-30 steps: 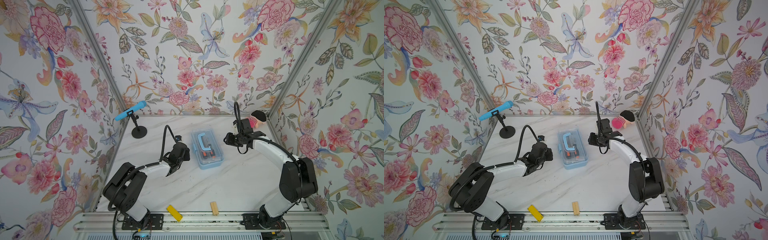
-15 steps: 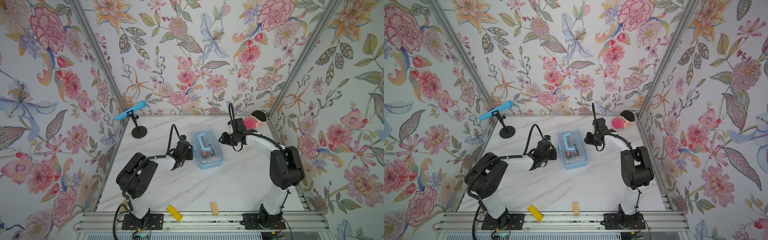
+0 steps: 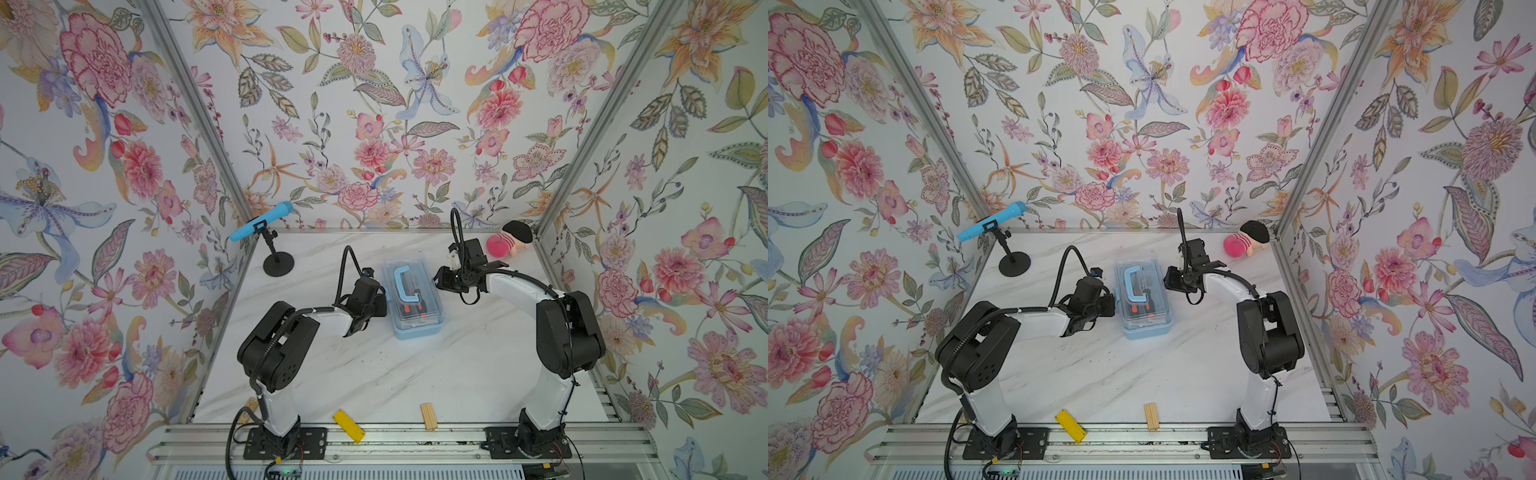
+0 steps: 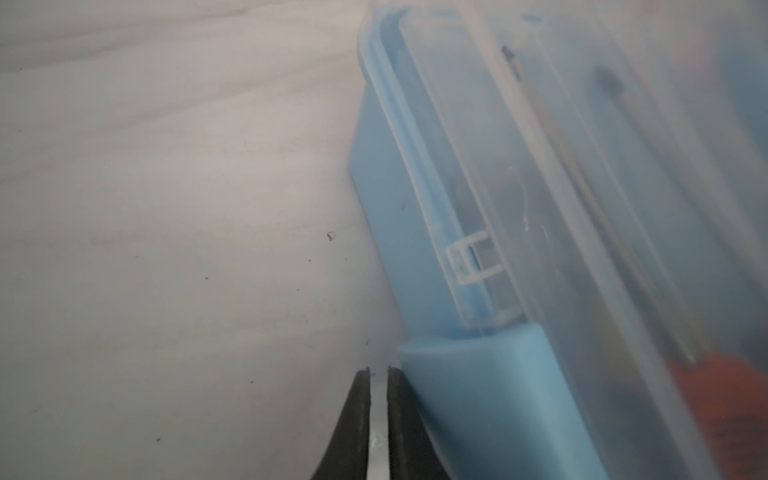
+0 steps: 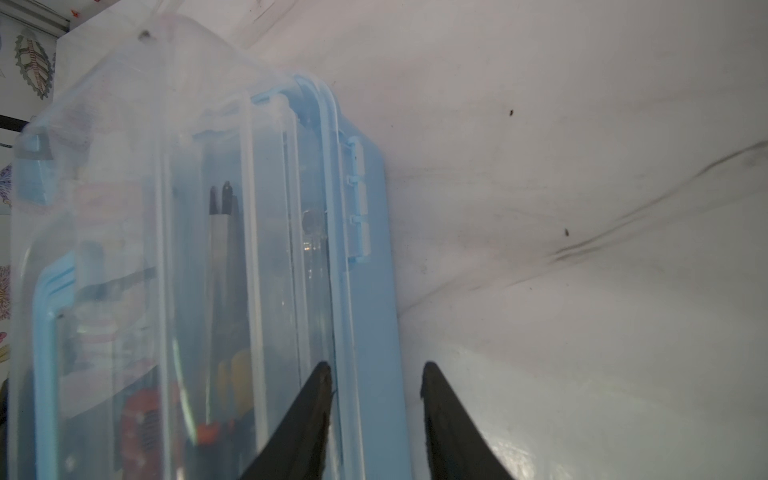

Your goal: Pack the tool kit

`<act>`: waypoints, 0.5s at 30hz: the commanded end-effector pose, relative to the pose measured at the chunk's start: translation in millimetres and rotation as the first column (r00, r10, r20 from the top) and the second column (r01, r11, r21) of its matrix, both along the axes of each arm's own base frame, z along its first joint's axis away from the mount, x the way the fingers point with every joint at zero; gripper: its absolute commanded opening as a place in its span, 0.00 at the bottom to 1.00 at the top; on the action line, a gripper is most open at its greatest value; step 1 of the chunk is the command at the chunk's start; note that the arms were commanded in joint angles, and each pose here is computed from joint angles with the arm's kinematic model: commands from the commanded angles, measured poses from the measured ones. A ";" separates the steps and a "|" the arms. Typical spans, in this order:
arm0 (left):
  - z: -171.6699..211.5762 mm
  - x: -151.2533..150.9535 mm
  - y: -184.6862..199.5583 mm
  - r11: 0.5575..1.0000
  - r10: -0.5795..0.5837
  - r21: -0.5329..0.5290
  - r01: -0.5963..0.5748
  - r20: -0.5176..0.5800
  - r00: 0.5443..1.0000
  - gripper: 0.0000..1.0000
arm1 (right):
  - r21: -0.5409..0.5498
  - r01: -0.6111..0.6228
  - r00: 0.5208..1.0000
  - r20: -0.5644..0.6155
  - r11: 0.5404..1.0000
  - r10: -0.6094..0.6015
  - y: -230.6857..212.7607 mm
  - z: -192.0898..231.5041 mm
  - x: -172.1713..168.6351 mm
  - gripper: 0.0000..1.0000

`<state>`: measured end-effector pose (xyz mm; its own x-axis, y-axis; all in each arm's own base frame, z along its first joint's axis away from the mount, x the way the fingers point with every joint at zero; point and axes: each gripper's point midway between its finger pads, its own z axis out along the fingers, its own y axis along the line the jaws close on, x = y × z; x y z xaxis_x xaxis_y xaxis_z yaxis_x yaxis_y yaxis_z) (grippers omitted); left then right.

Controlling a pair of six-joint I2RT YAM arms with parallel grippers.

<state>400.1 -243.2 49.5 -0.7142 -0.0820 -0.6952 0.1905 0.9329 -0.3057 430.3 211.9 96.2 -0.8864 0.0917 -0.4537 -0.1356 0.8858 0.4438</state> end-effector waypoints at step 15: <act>33.3 6.1 -48.1 0.949 -0.106 -0.276 0.154 0.182 0.978 0.10 | 0.223 -0.215 0.970 -0.061 0.951 0.234 75.6 -17.9 -58.4 0.38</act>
<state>411.3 -246.1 51.2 -0.6513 -0.1685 -0.7399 0.2130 0.8953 -0.3913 431.3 223.7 95.7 -0.8573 0.1216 -0.5003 -0.1732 0.8470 0.5027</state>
